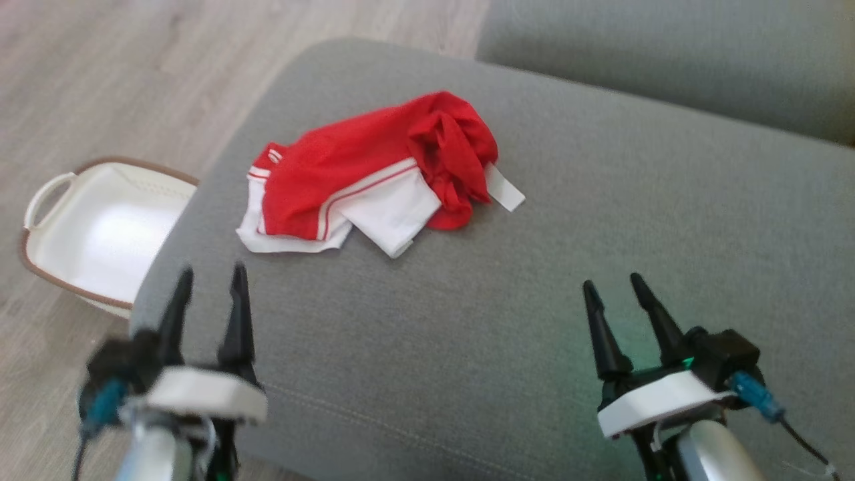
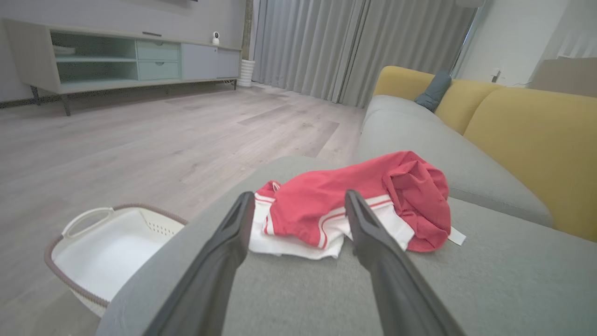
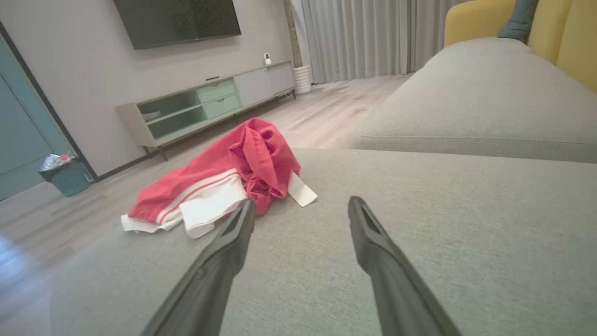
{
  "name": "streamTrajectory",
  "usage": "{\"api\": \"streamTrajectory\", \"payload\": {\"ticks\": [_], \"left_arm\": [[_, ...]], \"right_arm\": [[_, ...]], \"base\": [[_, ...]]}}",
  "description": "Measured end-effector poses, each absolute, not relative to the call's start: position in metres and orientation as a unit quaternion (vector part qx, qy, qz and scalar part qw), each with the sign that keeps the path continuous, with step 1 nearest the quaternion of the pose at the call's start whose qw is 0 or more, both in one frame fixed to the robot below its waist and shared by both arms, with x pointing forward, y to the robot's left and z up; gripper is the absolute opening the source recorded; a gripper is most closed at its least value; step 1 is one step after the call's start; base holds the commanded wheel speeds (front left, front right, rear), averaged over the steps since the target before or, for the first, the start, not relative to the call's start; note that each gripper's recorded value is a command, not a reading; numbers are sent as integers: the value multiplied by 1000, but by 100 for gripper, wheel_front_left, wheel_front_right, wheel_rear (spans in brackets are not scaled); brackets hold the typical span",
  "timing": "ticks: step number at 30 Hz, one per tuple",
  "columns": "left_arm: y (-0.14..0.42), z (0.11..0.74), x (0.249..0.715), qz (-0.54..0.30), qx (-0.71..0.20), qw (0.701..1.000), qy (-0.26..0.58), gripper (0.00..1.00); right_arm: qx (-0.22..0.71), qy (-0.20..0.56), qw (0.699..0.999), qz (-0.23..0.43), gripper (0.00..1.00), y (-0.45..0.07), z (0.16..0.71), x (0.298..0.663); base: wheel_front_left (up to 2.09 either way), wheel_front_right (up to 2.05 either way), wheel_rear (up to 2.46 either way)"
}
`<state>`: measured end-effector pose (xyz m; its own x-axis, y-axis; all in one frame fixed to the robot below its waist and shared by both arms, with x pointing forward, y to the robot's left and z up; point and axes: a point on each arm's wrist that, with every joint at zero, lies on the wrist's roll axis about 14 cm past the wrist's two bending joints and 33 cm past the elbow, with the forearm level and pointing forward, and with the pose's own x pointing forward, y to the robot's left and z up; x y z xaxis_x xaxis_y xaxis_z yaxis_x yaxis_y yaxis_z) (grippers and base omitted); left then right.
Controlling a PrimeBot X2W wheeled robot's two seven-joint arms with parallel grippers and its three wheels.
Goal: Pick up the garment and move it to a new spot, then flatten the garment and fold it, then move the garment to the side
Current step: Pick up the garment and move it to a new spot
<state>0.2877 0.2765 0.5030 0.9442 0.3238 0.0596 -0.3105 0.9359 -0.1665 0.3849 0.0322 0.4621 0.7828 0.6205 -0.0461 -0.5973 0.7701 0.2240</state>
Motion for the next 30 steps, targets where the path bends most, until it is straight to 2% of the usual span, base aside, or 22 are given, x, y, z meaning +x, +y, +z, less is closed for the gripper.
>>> {"api": "streamTrajectory", "payload": {"ticks": [6,10,14,19,30], "left_arm": [[294,511,345,108,-8,994,-25,100],[303,498,387,76,23,996,32,100],[282,467,422,7,55,992,112,100],[270,425,440,-57,81,974,201,100],[280,369,468,-95,146,937,304,100]], "right_arm": [[89,54,951,292,100,14,454,416],[86,47,957,271,100,3,452,439],[88,53,964,243,100,-15,440,453],[82,77,970,218,100,-36,418,457],[76,82,978,177,100,-67,403,474]], "base": [[0,0,0],[0,0,0],[0,0,0],[0,0,0],[0,0,0]]}}
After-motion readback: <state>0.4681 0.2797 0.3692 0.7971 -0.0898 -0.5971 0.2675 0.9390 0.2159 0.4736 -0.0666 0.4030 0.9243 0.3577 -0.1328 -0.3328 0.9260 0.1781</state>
